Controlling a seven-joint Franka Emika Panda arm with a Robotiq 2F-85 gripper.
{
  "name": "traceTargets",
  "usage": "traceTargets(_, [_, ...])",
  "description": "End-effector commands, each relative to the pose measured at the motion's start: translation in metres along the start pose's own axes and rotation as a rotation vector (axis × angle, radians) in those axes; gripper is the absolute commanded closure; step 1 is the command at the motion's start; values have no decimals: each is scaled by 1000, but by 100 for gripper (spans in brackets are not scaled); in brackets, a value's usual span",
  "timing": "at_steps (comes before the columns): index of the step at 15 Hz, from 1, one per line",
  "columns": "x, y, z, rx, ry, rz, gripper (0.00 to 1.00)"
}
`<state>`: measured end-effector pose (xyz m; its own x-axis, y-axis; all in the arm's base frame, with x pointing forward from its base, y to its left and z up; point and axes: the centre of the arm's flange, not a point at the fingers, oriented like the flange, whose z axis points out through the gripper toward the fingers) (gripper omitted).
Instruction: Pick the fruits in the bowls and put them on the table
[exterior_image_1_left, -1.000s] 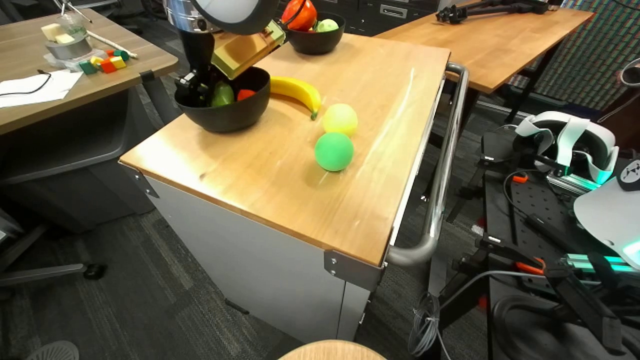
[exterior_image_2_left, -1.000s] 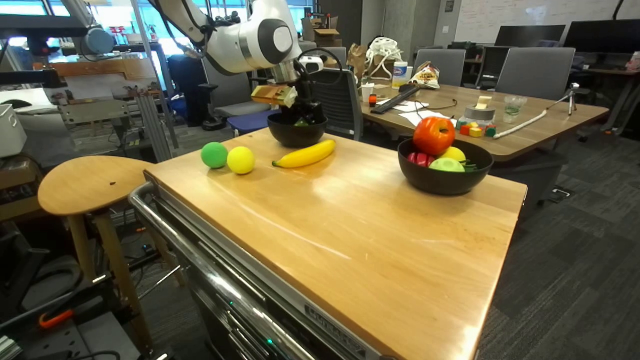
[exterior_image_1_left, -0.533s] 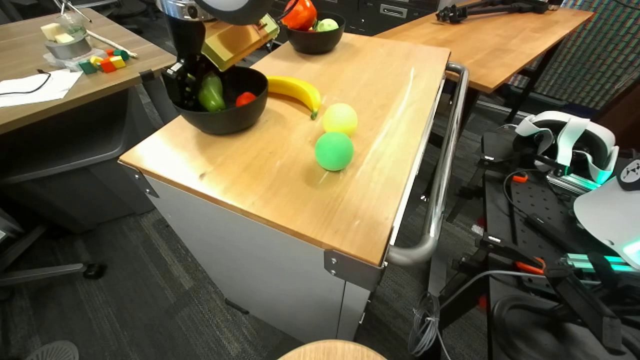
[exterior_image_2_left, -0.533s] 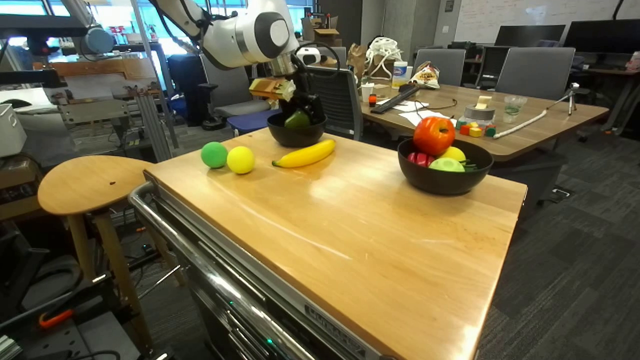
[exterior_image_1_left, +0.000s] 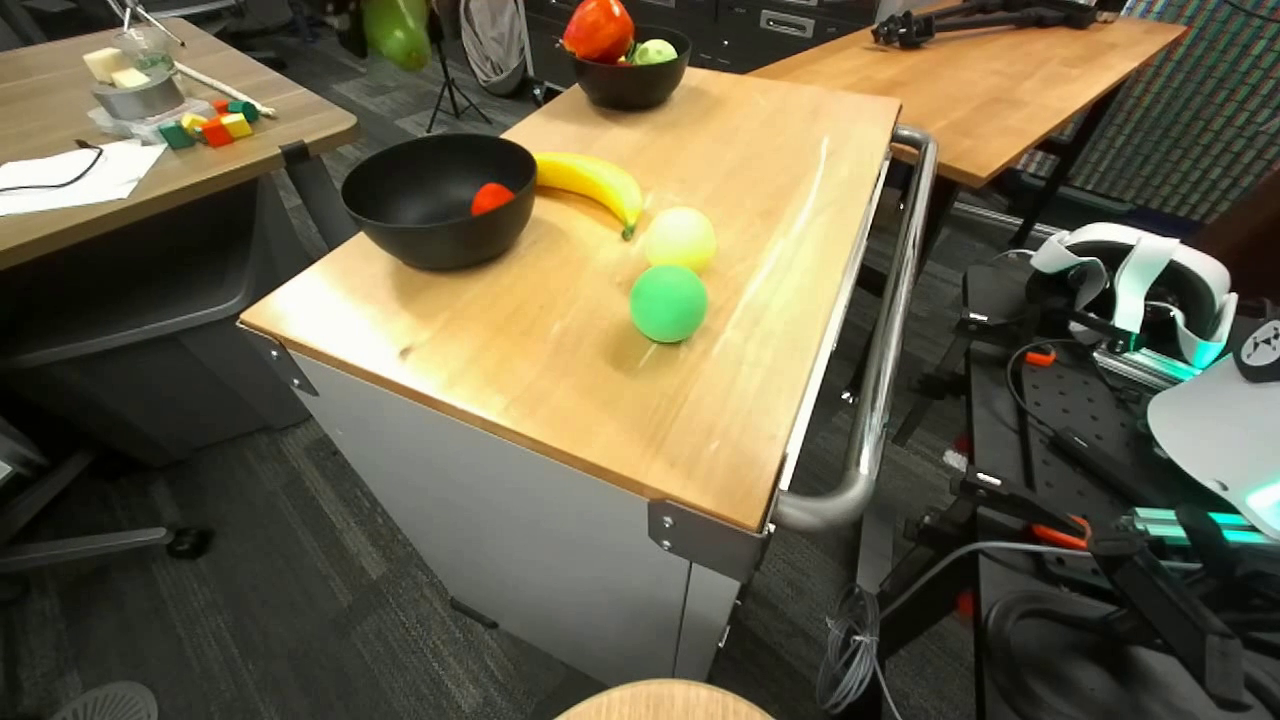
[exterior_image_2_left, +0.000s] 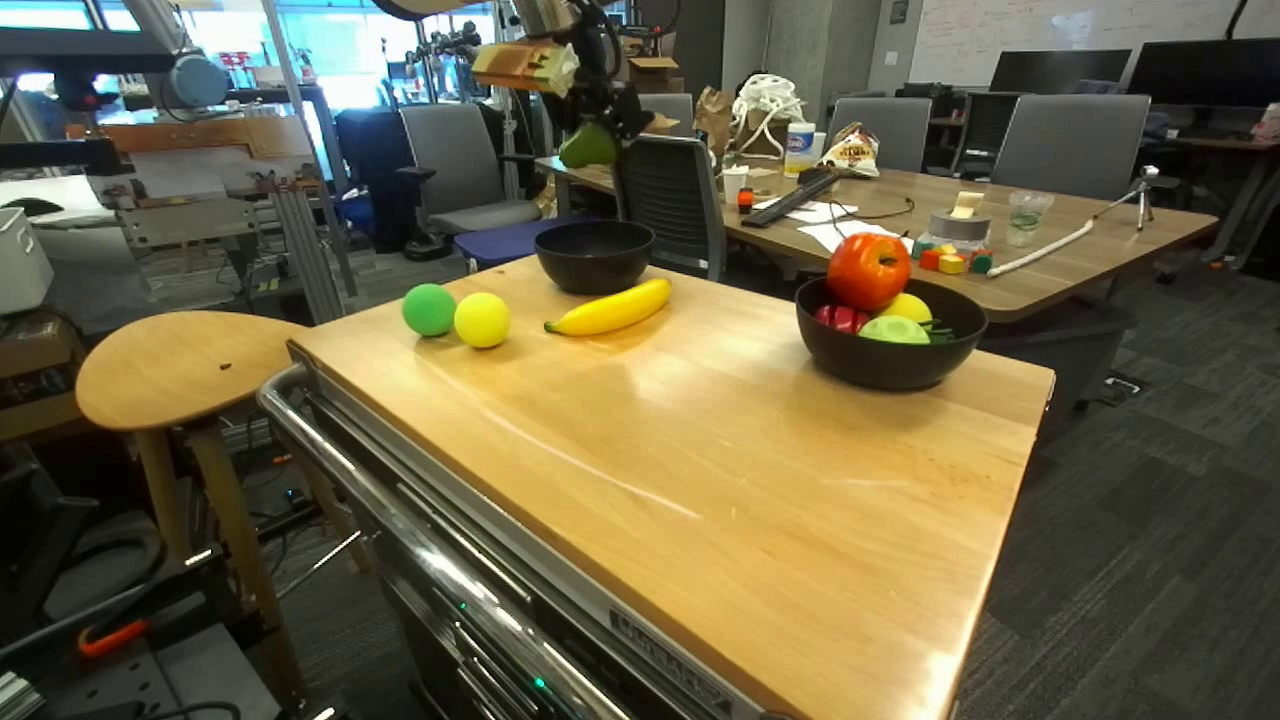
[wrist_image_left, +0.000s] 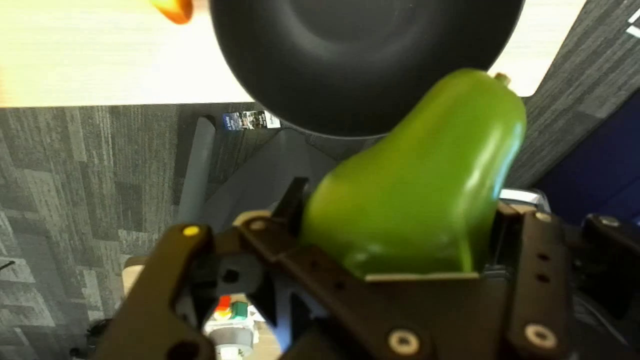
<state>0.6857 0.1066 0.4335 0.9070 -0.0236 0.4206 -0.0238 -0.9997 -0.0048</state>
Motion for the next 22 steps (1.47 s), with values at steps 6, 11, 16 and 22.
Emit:
traceTargets(6, [-71, 132, 41, -8, -88, 204, 56])
traceTargets(11, [-87, 124, 88, -106, -106, 71, 56])
traceTargets(16, [-91, 134, 105, -181, -110, -6, 56])
traceTargets(22, [-101, 158, 88, -110, -124, 95, 56])
